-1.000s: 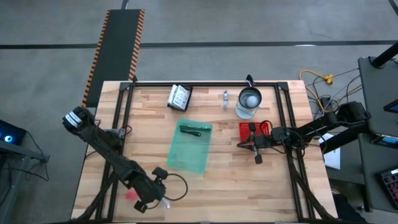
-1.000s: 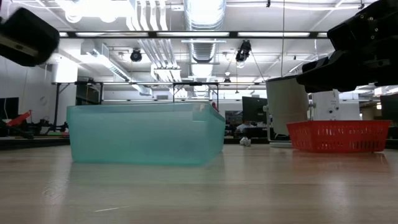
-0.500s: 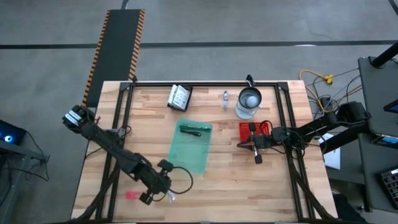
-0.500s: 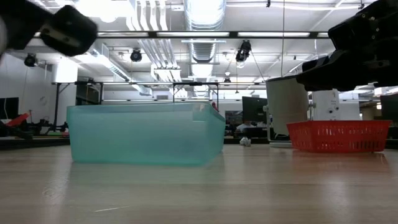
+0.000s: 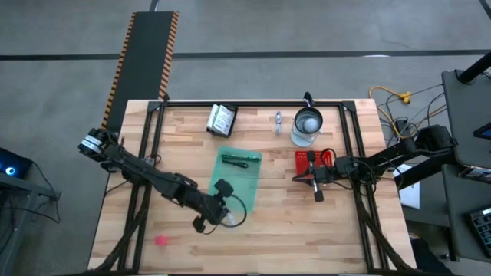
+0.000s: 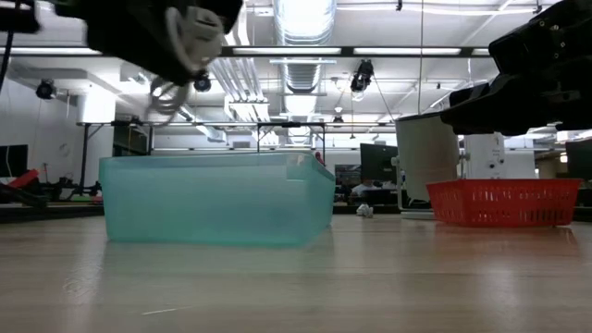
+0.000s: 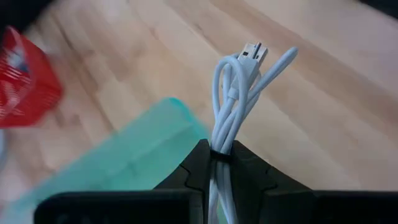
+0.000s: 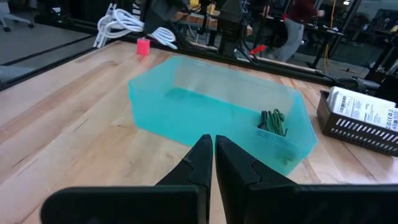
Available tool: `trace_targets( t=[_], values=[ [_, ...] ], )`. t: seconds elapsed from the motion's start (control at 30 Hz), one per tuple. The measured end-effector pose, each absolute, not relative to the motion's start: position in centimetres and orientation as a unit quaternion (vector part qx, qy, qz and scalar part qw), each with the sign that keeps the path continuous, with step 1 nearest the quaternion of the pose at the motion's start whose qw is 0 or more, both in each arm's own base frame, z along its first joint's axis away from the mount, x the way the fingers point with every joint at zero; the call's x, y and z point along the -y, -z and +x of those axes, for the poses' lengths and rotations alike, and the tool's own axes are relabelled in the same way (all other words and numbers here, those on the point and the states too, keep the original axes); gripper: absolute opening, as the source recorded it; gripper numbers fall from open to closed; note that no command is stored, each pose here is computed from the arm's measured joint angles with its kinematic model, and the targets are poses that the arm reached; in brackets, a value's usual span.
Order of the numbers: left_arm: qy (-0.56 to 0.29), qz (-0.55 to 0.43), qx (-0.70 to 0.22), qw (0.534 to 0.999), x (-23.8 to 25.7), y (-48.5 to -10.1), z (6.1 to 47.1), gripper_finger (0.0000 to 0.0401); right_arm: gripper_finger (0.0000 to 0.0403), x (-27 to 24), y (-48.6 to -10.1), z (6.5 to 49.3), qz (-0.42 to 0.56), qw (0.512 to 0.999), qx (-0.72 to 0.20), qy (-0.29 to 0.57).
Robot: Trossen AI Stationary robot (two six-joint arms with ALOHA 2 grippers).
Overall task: Pick and place items into bin
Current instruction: Put the bottom left white charger cable into the green bin
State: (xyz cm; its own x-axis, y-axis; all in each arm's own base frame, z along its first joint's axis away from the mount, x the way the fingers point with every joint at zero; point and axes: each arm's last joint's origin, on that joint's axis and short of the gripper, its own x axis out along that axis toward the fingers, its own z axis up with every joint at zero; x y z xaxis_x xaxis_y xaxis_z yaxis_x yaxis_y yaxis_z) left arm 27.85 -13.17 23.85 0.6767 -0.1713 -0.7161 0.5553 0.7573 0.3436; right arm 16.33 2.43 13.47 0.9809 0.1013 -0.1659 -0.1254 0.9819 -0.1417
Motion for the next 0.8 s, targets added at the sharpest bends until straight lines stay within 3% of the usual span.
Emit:
trace_targets(
  t=[0.43, 0.8],
  values=[
    [0.139, 0.302, -0.345, 0.878, 7.3, -24.0, 30.3, 0.0022, 0.0009, -2.4, -13.5, 16.3, -0.079, 0.992, -0.079, -0.057],
    [0.013, 0.186, -0.401, 0.897, 0.4, -22.4, 31.9, 0.0022, 0.0009, -2.4, -13.5, 16.3, -0.078, 0.992, -0.079, -0.057]
  ],
)
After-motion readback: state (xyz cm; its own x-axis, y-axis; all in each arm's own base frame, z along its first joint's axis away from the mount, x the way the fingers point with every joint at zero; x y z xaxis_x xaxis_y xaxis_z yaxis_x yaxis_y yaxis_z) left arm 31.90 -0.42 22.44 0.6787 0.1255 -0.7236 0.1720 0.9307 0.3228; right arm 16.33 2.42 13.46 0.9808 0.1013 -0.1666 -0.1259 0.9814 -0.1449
